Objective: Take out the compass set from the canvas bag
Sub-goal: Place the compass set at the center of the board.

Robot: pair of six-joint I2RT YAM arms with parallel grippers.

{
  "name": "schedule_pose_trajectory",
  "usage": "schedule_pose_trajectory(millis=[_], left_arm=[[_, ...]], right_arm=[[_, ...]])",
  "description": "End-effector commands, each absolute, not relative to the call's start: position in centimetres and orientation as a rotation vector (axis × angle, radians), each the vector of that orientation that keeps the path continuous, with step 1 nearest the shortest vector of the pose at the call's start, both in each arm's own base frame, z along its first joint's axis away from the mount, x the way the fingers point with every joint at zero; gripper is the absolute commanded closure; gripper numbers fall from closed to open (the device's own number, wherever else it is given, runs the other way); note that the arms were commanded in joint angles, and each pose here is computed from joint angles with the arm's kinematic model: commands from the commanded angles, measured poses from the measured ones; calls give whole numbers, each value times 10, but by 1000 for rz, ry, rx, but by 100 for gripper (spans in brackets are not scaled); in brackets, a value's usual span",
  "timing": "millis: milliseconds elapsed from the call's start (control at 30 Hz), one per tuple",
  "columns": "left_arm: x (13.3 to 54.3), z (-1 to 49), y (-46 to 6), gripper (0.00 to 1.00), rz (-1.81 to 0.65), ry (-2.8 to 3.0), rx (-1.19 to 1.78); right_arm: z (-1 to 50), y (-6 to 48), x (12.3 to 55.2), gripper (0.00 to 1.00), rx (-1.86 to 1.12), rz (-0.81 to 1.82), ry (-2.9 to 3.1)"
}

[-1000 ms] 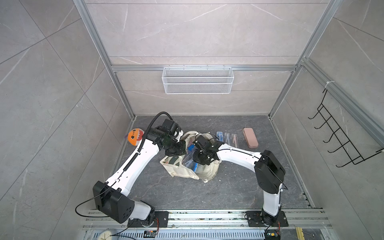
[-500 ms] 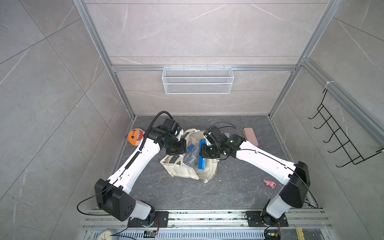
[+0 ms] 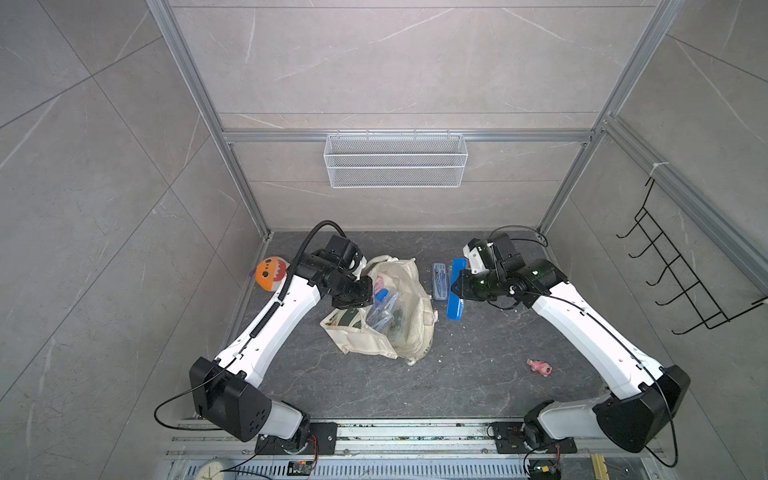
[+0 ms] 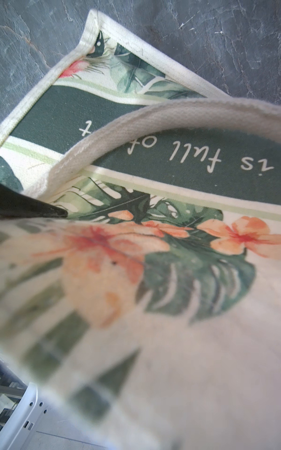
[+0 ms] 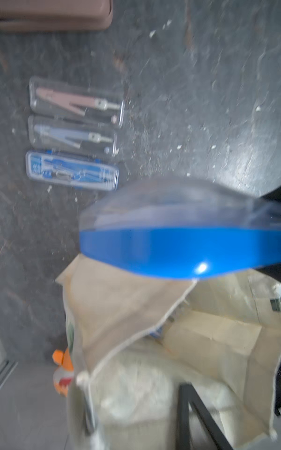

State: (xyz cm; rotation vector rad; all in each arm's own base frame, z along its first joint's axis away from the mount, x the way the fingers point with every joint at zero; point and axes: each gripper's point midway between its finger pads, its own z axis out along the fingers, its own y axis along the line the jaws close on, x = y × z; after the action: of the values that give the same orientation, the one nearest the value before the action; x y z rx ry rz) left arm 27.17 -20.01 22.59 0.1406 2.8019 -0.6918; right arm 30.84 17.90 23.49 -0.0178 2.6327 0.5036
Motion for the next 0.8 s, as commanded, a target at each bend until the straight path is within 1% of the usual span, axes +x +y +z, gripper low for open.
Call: schedule_pose_trajectory(millis=[0, 200, 400, 600, 767], left_arm=[[277, 243, -202, 100, -715, 2740, 142], [276, 243, -202, 100, -719, 2735, 141], [275, 244, -202, 100, -726, 2730, 142], [272, 245, -200, 100, -726, 2728, 143], [272, 245, -201, 100, -728, 2731, 144]], right_arm=[[181, 140, 298, 91, 1, 233, 2837], [124, 97, 299, 91, 56, -204, 2980], [84, 66, 305, 90, 43, -521, 3019], [61, 47, 312, 90, -9, -723, 3027], [46, 43, 316, 89, -4, -770, 3039]])
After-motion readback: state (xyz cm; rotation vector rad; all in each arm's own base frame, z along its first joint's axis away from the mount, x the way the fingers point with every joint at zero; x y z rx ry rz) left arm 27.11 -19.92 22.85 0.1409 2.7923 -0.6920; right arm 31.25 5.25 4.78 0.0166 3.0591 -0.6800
